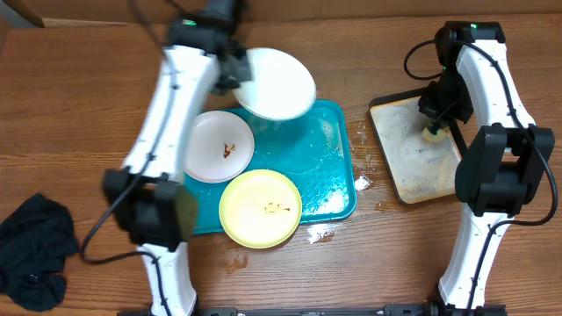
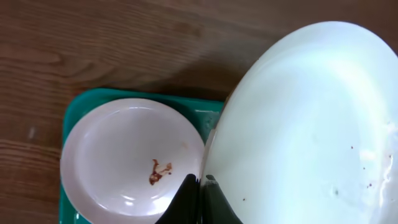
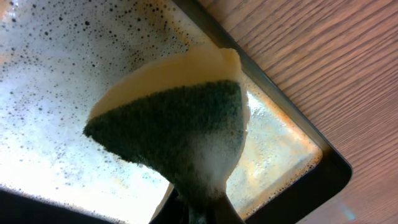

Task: Clean dirty plates on tray and stack at the side
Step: 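Carry the white plate left and set it on the table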

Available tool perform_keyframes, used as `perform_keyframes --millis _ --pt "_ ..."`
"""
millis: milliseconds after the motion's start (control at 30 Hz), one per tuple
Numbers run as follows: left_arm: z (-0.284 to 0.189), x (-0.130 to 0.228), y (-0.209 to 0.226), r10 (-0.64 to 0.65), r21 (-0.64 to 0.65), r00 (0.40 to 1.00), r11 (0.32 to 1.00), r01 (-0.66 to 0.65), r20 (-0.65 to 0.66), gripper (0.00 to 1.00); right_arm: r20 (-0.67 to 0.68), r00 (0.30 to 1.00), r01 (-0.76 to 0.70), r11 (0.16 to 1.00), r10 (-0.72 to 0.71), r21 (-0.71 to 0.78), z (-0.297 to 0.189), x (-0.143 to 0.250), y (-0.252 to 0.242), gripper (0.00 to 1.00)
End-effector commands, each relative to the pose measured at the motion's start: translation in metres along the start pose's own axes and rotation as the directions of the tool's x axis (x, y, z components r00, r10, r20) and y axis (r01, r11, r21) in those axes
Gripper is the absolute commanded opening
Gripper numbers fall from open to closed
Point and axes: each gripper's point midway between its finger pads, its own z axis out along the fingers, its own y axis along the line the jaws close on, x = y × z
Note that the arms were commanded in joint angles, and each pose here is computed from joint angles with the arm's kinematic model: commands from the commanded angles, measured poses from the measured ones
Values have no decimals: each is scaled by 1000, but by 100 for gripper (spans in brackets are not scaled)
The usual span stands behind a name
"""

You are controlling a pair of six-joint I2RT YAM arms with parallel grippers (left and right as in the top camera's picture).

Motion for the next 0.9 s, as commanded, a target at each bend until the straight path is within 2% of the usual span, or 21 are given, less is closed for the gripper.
perform_keyframes --millis 0,267,467,867 --pt "-31 -12 25 -61 120 998 991 61 -5 4 18 1000 17 999 -17 -37 -13 2 0 4" --pt "-28 -19 146 -258 -46 966 966 256 -32 4 14 998 54 997 -53 -59 -13 3 4 4" --pt "-17 -16 214 -350 -76 936 935 347 -41 4 13 997 73 995 -72 -65 -14 3 6 4" --pt "79 48 287 -484 -101 864 875 473 -143 4 13 994 107 992 -106 -65 -13 4 5 4"
